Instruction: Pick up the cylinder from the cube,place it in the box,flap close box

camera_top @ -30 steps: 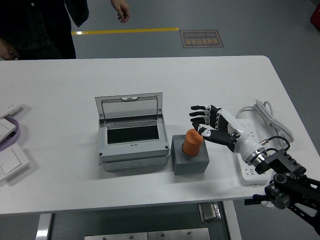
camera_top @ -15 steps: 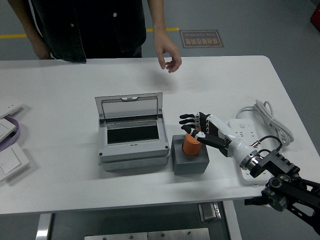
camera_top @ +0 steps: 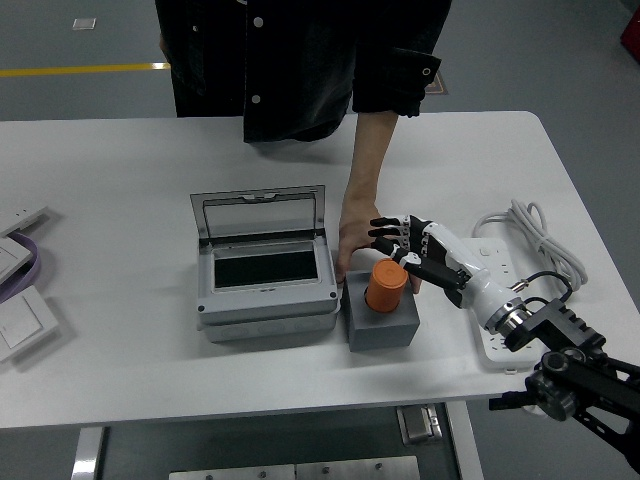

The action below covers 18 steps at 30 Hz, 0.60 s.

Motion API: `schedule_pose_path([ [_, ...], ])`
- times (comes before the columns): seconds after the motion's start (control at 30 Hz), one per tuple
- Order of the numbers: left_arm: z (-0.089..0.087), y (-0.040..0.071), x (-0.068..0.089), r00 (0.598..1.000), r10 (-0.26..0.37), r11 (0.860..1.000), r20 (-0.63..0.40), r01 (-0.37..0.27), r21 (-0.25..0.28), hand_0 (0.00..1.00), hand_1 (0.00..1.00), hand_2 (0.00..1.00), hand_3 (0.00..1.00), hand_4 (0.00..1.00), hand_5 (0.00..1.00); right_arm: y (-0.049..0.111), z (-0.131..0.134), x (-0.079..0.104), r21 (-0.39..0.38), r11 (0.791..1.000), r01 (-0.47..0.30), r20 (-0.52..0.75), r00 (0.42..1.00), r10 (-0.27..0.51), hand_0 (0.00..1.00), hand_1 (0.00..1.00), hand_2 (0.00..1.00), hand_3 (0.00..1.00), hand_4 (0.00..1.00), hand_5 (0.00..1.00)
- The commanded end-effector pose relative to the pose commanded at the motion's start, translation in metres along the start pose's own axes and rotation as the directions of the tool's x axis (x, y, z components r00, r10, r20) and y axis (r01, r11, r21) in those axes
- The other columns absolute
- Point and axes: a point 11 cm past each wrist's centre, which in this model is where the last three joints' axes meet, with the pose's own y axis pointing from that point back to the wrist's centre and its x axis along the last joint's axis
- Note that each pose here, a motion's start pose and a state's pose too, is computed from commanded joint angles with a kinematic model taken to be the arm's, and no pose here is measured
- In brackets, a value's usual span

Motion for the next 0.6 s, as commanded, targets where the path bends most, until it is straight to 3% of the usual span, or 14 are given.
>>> schedule_pose_path([
  [0.4,0.002,0.000,0.000,1.000,-0.001,1.000,-0.002,0.001,-0.004,0.600,0.511,0.561,0.619,0.717,0.197,-0.003,-0.003,0.010,0.015,0.999,-0.043,0.005,0.999,0.043,0.791,0.710,0.728,0.704,0.733,0.394],
  [0.6,0.002,0.000,-0.002,1.000,-0.003,1.000,-0.002,0.003,-0.003,0.600,0.511,0.561,0.618,0.716,0.198,-0.016,-0.001,0.006,0.014,0.999,-0.032,-0.017,0.999,0.032,0.793,0.710,0.733,0.742,0.789,0.348],
])
